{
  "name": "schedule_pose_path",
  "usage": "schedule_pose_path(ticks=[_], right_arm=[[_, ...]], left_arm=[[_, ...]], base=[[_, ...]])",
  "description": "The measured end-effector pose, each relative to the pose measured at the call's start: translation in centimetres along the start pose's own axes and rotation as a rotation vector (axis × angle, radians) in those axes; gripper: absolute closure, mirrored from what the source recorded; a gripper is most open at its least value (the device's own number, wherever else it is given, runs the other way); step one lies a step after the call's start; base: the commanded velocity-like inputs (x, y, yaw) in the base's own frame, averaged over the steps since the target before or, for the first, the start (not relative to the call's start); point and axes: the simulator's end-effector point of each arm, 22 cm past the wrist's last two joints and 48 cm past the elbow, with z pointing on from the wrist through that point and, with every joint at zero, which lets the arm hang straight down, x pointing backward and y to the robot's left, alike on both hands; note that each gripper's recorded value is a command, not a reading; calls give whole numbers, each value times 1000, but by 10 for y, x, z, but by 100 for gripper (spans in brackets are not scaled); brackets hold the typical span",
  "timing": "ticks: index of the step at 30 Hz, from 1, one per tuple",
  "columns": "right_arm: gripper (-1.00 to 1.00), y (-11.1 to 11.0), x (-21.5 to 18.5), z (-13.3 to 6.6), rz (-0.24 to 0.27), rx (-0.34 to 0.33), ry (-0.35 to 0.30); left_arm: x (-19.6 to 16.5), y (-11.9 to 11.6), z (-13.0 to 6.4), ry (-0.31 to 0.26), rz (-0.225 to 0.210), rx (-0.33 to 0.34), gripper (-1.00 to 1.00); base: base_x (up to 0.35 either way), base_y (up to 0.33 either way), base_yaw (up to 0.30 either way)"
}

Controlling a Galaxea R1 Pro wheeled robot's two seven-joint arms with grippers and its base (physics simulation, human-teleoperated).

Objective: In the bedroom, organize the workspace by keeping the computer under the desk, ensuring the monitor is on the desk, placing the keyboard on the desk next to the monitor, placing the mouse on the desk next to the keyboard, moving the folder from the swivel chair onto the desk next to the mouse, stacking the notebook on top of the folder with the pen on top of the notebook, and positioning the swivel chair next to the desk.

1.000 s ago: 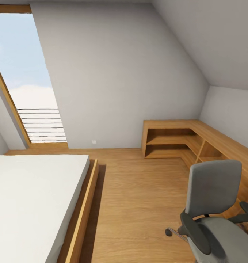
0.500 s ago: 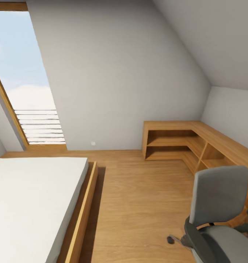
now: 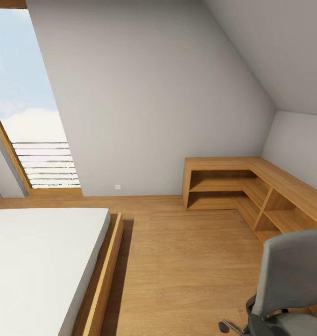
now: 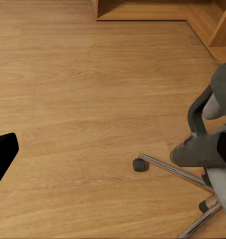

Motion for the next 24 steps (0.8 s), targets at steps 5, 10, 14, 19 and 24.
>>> schedule_pose_path(ticks=[5,10,14,19,24], right_arm=[[-100,0,0,0,0,0,0],[-100,0,0,0,0,0,0],[-100,0,0,0,0,0,0],[-100,0,0,0,0,-1,0],[-100,0,0,0,0,0,0]], left_arm=[[0,0,0,0,0,0,-100],[0,0,0,0,0,0,-100],[0,0,0,0,0,0,-100],[0,0,0,0,0,-1,-100],[0,0,0,0,0,-1,-100]], base=[[321,0,0],[322,0,0],[322,0,0],[322,0,0],[321,0,0]])
